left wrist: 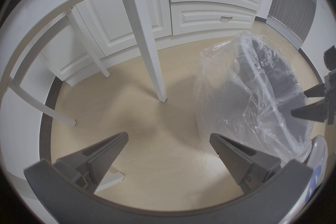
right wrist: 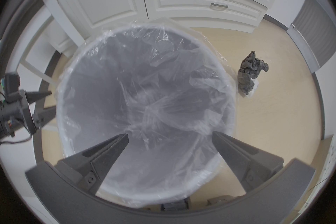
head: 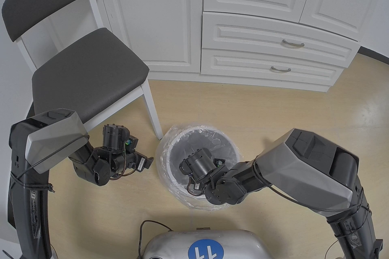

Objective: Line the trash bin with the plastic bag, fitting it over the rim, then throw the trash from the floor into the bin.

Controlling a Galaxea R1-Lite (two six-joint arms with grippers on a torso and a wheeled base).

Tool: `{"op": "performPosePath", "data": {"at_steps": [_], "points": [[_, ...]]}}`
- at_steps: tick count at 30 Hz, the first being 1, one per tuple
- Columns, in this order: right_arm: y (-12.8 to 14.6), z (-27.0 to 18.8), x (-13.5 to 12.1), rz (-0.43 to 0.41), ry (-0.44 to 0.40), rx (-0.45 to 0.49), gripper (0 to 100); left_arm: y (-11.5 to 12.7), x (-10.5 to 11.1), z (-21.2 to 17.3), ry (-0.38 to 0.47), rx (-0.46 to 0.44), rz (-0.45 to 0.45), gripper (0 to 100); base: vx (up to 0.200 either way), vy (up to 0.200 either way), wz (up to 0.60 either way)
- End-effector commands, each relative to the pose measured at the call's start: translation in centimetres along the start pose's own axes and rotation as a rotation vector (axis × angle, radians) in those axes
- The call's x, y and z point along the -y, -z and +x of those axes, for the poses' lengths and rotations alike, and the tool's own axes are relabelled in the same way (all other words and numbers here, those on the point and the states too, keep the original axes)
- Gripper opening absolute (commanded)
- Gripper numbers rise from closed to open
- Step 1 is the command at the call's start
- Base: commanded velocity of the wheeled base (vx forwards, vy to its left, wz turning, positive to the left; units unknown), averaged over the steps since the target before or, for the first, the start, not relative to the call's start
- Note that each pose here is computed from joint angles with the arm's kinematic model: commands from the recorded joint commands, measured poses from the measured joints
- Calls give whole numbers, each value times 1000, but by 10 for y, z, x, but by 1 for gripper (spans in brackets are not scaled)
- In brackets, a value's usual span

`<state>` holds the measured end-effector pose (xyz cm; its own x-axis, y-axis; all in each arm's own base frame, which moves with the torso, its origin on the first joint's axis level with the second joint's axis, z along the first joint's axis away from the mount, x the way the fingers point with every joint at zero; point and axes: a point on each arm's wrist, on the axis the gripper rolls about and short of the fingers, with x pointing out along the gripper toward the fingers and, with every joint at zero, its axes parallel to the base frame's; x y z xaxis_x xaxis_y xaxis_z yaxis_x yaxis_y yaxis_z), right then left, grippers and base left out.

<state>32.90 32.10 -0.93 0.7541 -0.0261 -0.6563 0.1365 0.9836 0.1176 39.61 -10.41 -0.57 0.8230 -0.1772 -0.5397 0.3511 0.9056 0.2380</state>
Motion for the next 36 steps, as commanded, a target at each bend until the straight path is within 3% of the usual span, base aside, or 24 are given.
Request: {"op": "performPosePath", "data": {"at_steps": [1, 5, 16, 22, 29, 36], "points": [[-13, -24, -1, -13, -5, -7, 100, 0, 0, 0, 0, 0, 0, 100, 0, 0, 0], [-22, -35, 1, -14, -2, -10, 100, 0, 0, 0, 0, 0, 0, 100, 0, 0, 0], [-14, -39, 0, -37, -4, -22, 100, 0, 0, 0, 0, 0, 0, 100, 0, 0, 0], [-11, -20, -8, 47, -23, 7, 100, -1, 0, 0, -1, 4, -1, 100, 0, 0, 0], [7, -2, -7, 16, 7, -21, 100, -1, -2, 0, -7, 9, -3, 100, 0, 0, 0], [1, -43, -10, -34, -9, -37, 100, -2, -4, 0, -12, 16, -6, 100, 0, 0, 0]]}}
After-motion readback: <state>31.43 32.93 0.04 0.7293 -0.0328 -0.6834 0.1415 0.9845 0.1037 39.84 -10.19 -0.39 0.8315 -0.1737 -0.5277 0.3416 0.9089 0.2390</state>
